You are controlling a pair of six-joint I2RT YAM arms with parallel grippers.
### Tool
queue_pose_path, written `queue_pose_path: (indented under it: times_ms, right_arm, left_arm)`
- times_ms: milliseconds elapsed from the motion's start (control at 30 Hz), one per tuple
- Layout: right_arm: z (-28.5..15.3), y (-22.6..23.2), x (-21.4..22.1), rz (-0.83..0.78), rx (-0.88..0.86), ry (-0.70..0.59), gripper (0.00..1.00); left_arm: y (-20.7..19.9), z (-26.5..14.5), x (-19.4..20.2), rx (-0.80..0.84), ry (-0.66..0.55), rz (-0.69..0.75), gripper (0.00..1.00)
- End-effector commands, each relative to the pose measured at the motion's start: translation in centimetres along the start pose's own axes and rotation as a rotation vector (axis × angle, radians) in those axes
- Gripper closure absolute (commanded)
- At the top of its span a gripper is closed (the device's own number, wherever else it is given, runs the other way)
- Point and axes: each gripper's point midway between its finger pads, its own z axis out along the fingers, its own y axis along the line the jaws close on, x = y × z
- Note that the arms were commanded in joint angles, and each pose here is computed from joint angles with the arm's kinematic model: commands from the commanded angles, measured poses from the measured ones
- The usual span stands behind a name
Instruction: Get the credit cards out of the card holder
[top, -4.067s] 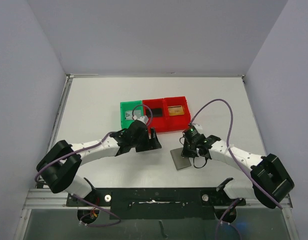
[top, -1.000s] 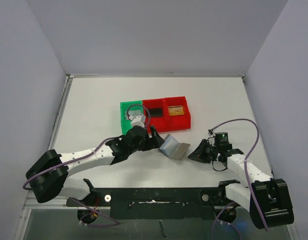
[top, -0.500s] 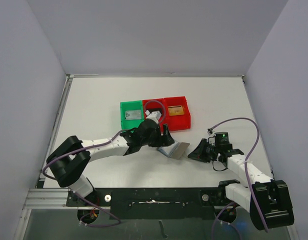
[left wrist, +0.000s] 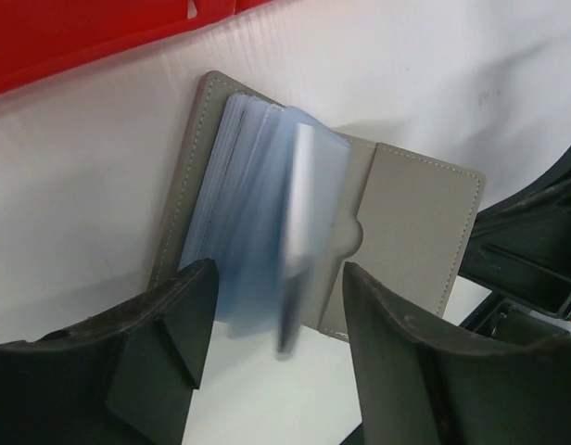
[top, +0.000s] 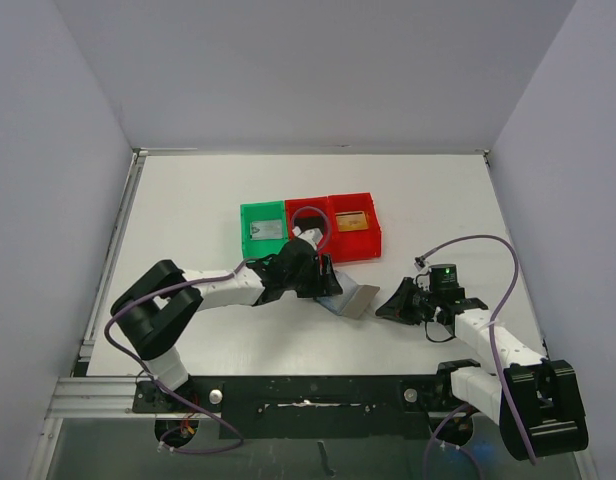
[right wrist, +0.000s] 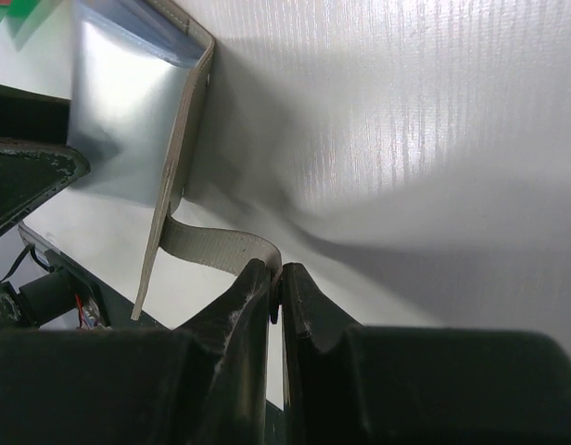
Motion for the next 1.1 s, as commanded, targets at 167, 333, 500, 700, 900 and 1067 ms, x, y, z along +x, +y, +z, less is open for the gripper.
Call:
queue_pose_path:
  times_ms: [167, 333, 500, 700, 900, 1067]
  right_arm:
    - [0.0, 0.3, -0.2, -0.016, -0.016, -0.001, 1.00]
    - [0.0, 0.4, -0.3, -0.013, -0.017, 0.001, 1.00]
    - [0.0, 0.5, -0.4, -0.013, -0.019, 0.003, 1.00]
    - [0.0, 0.7, -0.5, -0.018, -0.027, 0.002, 0.98]
    - [-0.1, 0.9, -0.4, -0.021, -0.035, 0.007, 0.96]
    - [-0.2, 1.2, -0.4, -0.028, -0.051, 0.009, 0.95]
  left_arm:
    - [-4.5, -0.7, -1.7, 0.154, -0.048, 0.015, 0.52]
    - [-6.0, -0.6, -0.9, 0.187, -0.021, 0.043, 0.59]
    - [-7.3, -0.6, -0.4, 0.223, 0.002, 0.068, 0.80]
    - [-8.1, 0.1, 0.8, 0.267, 0.080, 0.082, 0.65]
    - [-6.1, 0.9, 2.2, 0.191, 0.122, 0.064, 0.60]
    - [-5.4, 0.5, 2.8, 0.180, 0.125, 0.063, 0.78]
